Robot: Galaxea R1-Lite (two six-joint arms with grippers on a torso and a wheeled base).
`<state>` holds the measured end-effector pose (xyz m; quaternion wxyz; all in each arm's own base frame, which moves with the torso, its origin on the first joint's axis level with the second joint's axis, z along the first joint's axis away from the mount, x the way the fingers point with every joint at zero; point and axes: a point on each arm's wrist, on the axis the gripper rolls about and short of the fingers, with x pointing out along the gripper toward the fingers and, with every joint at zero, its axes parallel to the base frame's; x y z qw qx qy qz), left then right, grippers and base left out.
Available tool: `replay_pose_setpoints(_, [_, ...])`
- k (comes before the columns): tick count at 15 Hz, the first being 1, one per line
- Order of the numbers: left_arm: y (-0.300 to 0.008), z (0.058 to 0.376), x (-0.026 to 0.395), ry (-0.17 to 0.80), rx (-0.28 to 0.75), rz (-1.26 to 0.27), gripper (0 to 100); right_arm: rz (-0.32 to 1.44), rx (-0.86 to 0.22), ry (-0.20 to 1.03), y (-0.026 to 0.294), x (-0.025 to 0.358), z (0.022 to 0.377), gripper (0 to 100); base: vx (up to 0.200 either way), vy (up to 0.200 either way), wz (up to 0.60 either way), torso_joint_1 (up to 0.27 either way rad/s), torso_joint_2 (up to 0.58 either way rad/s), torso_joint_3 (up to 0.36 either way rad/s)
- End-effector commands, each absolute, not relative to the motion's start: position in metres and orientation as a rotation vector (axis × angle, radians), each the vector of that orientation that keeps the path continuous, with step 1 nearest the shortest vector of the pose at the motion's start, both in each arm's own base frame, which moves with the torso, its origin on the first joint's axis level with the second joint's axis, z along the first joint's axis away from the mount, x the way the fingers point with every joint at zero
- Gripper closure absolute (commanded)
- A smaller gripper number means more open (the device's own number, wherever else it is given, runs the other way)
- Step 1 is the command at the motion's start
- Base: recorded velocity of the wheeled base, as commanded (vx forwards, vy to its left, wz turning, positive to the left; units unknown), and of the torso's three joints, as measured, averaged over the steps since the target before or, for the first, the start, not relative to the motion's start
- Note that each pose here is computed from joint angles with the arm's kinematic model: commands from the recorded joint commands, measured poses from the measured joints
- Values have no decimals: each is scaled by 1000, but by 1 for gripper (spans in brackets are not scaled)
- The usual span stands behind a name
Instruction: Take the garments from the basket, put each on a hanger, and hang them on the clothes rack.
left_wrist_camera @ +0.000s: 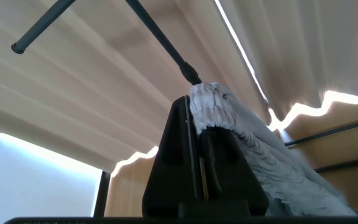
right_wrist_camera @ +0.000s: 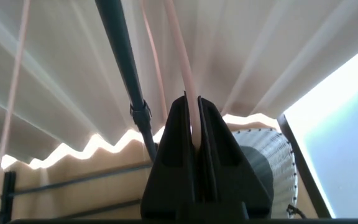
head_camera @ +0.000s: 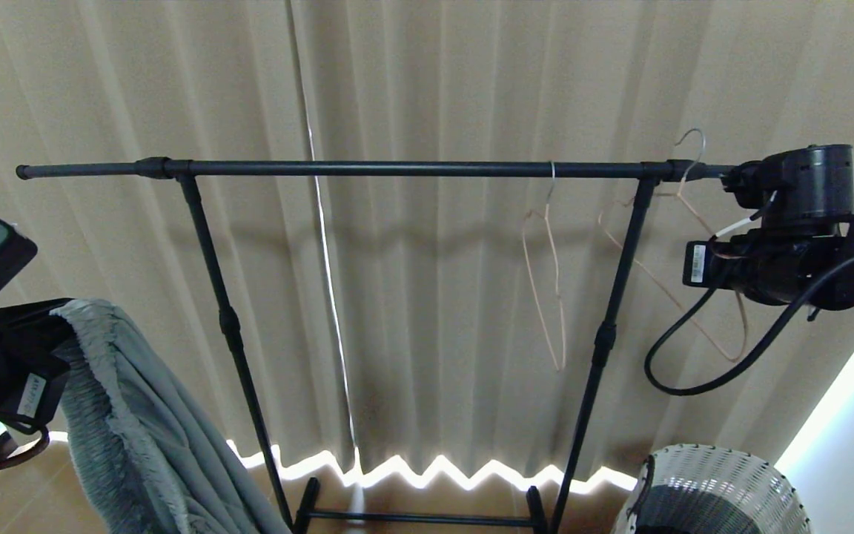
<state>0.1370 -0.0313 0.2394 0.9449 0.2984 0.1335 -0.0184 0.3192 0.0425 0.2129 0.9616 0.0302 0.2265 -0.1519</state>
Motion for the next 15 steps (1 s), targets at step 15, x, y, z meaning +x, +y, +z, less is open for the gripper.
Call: replay_pose_setpoints(15, [-30,230,136,258,624,-28,100,-284,19,364,31,246,203,100,-120,0,0,0,0,2])
